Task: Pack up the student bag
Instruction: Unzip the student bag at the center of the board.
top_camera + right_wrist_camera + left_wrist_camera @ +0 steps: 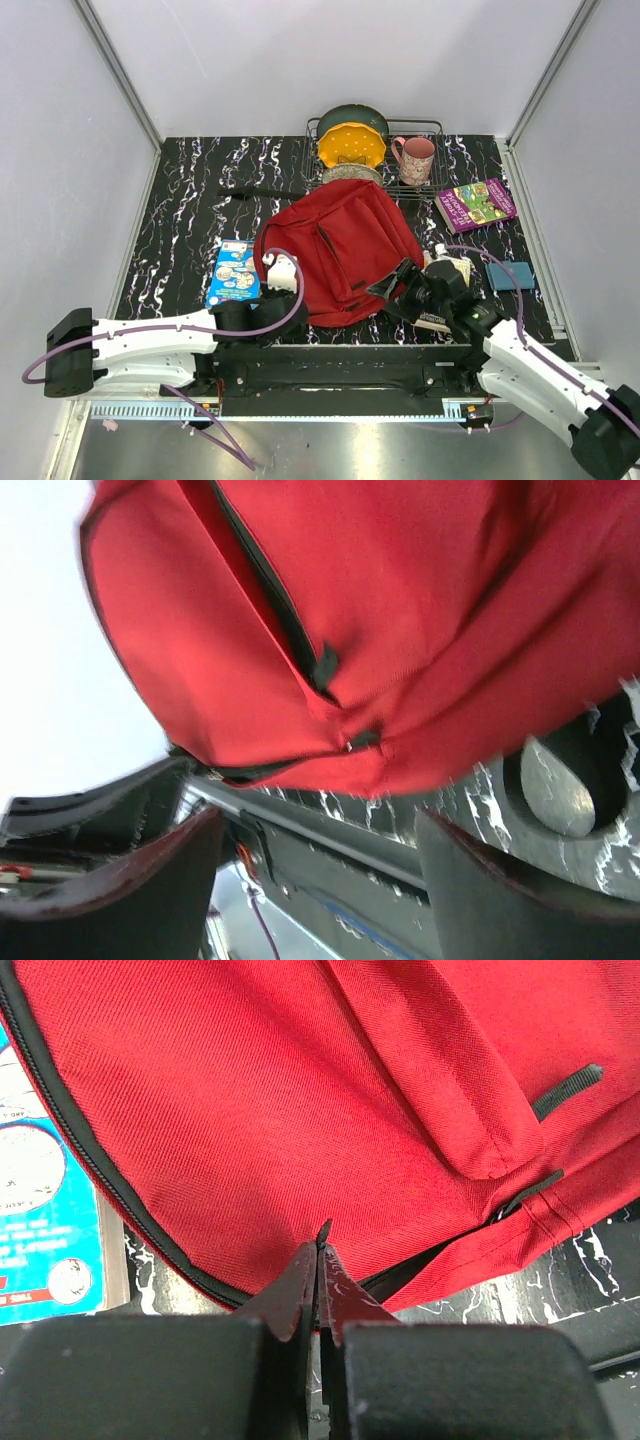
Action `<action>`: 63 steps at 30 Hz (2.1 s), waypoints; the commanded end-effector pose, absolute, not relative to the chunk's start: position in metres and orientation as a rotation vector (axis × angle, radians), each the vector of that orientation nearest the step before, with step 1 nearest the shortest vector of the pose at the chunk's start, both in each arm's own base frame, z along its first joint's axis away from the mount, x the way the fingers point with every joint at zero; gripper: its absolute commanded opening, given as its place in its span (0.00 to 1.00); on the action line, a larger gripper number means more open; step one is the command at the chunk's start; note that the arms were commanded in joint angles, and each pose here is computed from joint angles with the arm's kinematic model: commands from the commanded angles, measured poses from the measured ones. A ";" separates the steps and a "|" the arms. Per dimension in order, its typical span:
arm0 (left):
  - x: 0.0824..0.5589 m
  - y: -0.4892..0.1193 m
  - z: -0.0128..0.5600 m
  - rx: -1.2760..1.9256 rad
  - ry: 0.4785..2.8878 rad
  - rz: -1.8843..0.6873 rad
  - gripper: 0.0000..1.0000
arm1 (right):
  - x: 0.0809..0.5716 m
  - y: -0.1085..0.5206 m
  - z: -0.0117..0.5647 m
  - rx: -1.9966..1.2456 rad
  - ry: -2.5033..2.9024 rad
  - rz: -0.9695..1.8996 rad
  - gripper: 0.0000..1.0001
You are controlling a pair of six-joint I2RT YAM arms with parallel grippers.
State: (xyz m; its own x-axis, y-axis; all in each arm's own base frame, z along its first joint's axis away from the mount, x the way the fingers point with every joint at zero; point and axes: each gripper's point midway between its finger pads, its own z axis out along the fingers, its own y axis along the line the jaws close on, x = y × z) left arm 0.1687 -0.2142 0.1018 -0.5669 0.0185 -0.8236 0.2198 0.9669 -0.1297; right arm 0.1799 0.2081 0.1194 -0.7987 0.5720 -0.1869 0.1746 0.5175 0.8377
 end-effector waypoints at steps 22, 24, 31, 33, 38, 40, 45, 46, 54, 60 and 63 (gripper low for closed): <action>0.162 -0.247 0.185 -0.068 2.098 -0.660 0.00 | 0.165 0.271 0.169 0.835 2.528 1.373 0.88; 0.158 -0.241 0.188 -0.095 2.132 -0.647 0.00 | 0.163 0.282 0.179 0.895 2.496 1.460 0.88; 0.166 -0.232 0.174 -0.035 2.109 -0.528 0.00 | 0.151 0.320 0.149 0.950 2.354 1.687 0.87; 0.167 -0.232 0.172 -0.032 2.108 -0.520 0.00 | 0.149 0.337 0.150 0.958 2.372 1.701 0.88; 0.167 -0.231 0.178 -0.018 2.086 -0.538 0.00 | 0.135 0.384 0.156 0.929 2.396 1.689 0.92; 0.165 -0.228 0.176 -0.024 2.086 -0.547 0.00 | 0.141 0.383 0.144 1.057 2.330 1.697 0.91; 0.158 -0.223 0.166 -0.025 2.103 -0.580 0.00 | 0.155 0.382 0.138 1.128 2.232 1.686 0.91; 0.157 -0.221 0.166 -0.023 2.104 -0.588 0.00 | 0.157 0.383 0.138 1.119 2.226 1.676 0.91; 0.156 -0.212 0.171 -0.027 2.077 -0.606 0.00 | 0.176 0.355 0.109 1.327 2.135 1.489 0.89; 0.155 -0.213 0.173 0.012 2.074 -0.601 0.00 | 0.195 0.355 0.117 1.359 2.019 1.483 0.53; 0.155 -0.211 0.172 0.019 2.076 -0.592 0.00 | 0.194 0.348 0.113 1.315 2.016 1.461 0.10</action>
State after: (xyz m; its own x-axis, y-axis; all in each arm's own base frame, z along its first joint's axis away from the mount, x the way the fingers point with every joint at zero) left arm 0.1534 -0.2079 0.1576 -0.5778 -0.1965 -0.7922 0.2190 0.8977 -0.3824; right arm 0.1755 0.3591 0.1047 -0.5926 0.7602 0.2664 0.5276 0.1164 0.8415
